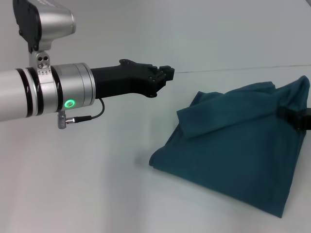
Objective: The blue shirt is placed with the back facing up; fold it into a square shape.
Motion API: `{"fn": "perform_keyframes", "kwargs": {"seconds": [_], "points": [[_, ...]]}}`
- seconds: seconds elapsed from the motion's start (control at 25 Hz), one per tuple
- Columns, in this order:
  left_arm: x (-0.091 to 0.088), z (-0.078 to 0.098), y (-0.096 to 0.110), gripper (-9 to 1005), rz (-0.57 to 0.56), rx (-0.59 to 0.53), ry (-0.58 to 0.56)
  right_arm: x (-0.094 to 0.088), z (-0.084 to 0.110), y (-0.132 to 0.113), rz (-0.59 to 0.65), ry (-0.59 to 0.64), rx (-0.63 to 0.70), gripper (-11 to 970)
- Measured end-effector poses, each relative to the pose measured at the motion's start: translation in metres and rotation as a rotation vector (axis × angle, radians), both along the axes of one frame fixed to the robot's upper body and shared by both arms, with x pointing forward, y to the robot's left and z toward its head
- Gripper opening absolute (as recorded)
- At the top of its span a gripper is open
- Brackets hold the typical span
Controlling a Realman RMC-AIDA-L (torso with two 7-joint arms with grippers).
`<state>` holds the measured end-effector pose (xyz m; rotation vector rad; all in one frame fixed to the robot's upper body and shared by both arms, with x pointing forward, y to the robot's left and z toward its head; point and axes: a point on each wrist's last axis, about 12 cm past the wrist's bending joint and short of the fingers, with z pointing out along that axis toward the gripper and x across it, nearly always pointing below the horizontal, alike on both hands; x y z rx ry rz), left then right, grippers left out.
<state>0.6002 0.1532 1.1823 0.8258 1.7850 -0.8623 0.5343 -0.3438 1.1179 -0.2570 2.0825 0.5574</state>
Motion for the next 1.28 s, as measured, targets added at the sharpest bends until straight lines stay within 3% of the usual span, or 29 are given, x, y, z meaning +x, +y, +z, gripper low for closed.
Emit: {"fn": "perform_keyframes", "kwargs": {"seconds": [0.68,1.28], "points": [[0.001,-0.003,0.005,44,0.012,0.012,0.005,-0.001,-0.015,-0.012,-0.141,0.149,-0.028,36],[-0.001,-0.005,0.012,44,0.034,0.001,0.009,-0.007,-0.023,-0.021,-0.203,0.238,-0.091,209]]}}
